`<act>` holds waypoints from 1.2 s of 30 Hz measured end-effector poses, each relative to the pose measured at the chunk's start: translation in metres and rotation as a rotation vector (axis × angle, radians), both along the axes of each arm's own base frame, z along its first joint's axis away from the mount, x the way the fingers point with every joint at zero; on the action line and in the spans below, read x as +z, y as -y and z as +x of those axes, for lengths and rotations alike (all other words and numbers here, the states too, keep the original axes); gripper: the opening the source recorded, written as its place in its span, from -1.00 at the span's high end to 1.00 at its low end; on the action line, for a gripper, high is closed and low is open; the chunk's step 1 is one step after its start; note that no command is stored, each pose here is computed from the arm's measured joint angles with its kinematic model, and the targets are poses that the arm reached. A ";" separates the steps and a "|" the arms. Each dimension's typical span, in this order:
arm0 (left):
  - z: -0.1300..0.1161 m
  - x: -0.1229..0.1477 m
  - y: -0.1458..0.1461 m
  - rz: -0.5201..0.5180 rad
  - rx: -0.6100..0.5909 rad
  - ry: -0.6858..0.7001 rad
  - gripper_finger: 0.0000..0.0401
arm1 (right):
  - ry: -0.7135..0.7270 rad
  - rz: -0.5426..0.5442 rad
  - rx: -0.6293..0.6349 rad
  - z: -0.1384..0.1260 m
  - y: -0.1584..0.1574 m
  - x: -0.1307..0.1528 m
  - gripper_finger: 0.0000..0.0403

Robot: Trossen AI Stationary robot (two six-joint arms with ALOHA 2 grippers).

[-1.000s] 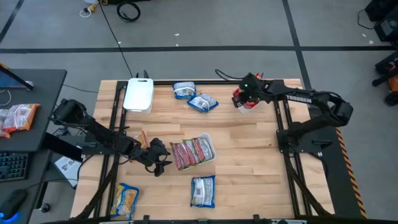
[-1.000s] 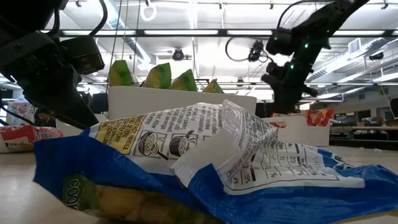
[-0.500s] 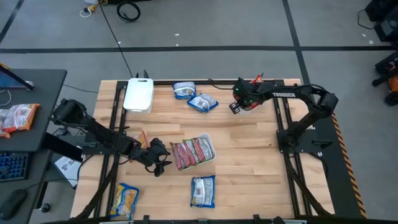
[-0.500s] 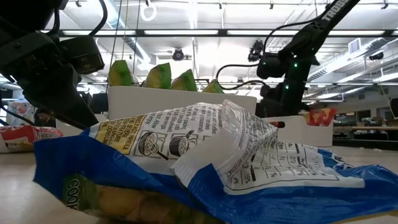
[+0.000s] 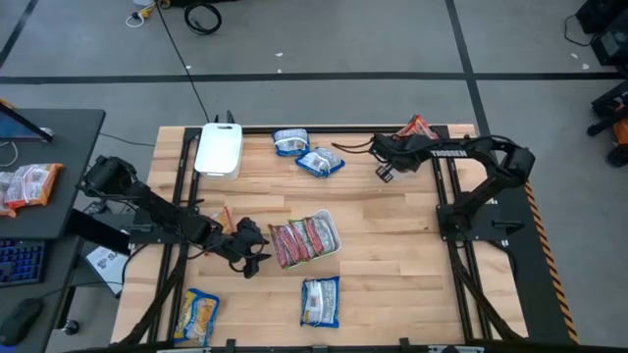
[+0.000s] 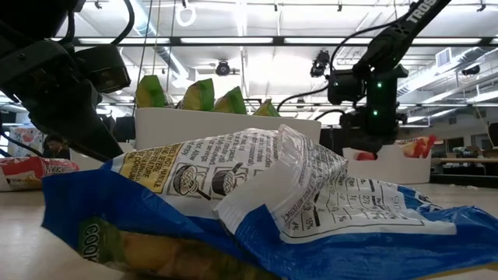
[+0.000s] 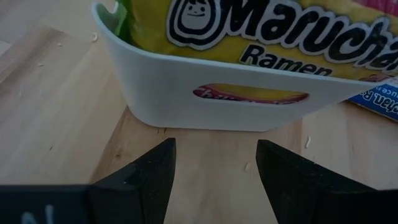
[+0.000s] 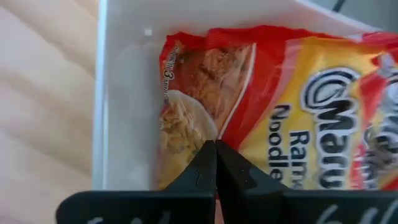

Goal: Sort Maruchan noodles
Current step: Put the orange noodle pack into the top right white bin

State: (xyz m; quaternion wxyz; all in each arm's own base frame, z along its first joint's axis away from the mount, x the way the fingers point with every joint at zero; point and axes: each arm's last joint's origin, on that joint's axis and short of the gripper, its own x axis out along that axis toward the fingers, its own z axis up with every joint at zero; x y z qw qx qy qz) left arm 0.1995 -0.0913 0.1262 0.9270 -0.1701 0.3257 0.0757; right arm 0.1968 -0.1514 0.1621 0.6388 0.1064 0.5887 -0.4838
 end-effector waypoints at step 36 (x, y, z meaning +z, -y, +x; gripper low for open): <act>-0.001 -0.001 0.002 -0.073 -0.036 -0.025 -0.13 | 0.098 0.062 -0.112 -0.021 0.004 0.018 0.47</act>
